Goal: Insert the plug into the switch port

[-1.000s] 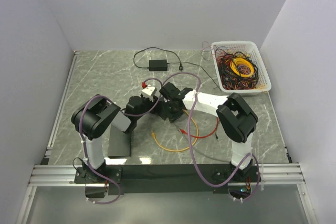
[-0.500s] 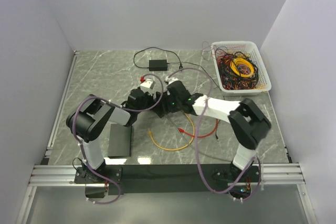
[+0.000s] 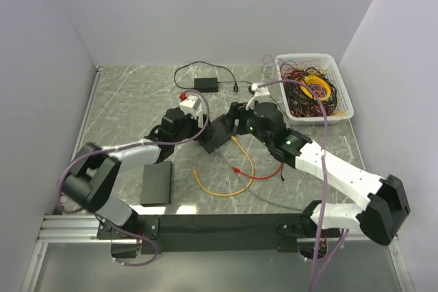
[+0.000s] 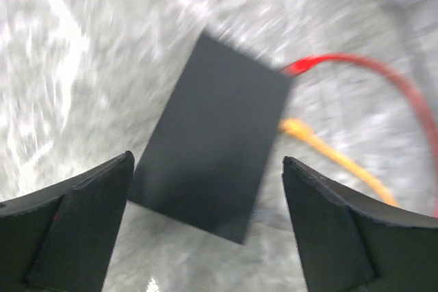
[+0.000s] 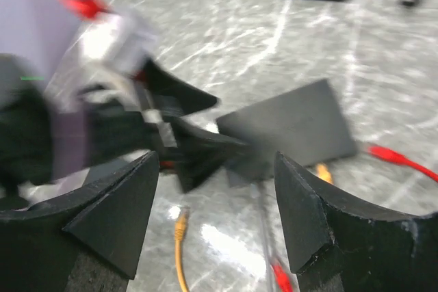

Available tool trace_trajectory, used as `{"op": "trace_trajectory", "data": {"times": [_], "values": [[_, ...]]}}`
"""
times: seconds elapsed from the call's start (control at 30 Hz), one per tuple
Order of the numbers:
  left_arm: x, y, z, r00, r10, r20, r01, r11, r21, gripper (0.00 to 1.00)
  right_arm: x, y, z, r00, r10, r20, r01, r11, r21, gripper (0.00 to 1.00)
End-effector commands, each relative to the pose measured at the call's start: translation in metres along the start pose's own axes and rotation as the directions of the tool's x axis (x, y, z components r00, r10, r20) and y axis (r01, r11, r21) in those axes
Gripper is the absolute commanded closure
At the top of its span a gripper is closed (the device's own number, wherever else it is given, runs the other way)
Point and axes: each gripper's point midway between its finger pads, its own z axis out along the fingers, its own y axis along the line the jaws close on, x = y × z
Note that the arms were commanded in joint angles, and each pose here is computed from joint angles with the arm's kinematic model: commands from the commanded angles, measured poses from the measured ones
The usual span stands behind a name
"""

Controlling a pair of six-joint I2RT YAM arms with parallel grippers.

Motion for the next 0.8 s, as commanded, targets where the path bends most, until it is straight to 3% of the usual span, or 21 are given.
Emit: {"op": "trace_trajectory", "data": {"times": [0.0,0.17,0.2,0.23,0.27,0.33,0.6,0.77], "values": [[-0.03,-0.037,-0.024,0.993,0.073,0.088,-0.083,0.989,0.121,0.07,-0.006,-0.035,-0.017,0.999,0.03,0.043,-0.036,0.989,0.144,0.25],[-0.014,-0.084,-0.029,0.978,0.197,0.068,-0.207,0.953,0.219,0.22,-0.018,-0.075,-0.033,0.991,0.076,0.108,-0.102,0.961,0.258,0.32],[-0.014,-0.088,-0.026,0.977,0.203,0.057,-0.211,0.953,0.218,0.31,-0.024,-0.084,-0.037,0.987,0.09,0.134,-0.126,0.949,0.29,0.33],[-0.01,-0.09,-0.023,0.977,0.209,0.045,-0.214,0.952,0.219,0.35,-0.029,-0.099,-0.04,0.983,0.101,0.151,-0.146,0.933,0.328,0.37],[0.0,-0.092,-0.017,0.976,0.215,0.017,-0.214,0.952,0.22,0.37,-0.03,-0.105,-0.043,0.983,0.106,0.153,-0.154,0.925,0.346,0.51],[0.008,-0.093,-0.006,0.975,0.223,-0.005,-0.217,0.954,0.209,0.47,-0.034,-0.119,-0.048,0.978,0.118,0.171,-0.176,0.908,0.379,0.58],[0.015,-0.092,0.03,0.966,0.256,-0.036,-0.251,0.962,0.103,0.34,-0.033,-0.145,-0.051,0.972,0.153,0.181,-0.211,0.903,0.375,0.59],[0.021,-0.084,0.041,0.951,0.305,-0.057,-0.303,0.952,0.031,0.34,-0.03,-0.146,-0.048,0.973,0.157,0.167,-0.209,0.907,0.366,0.62]]}}
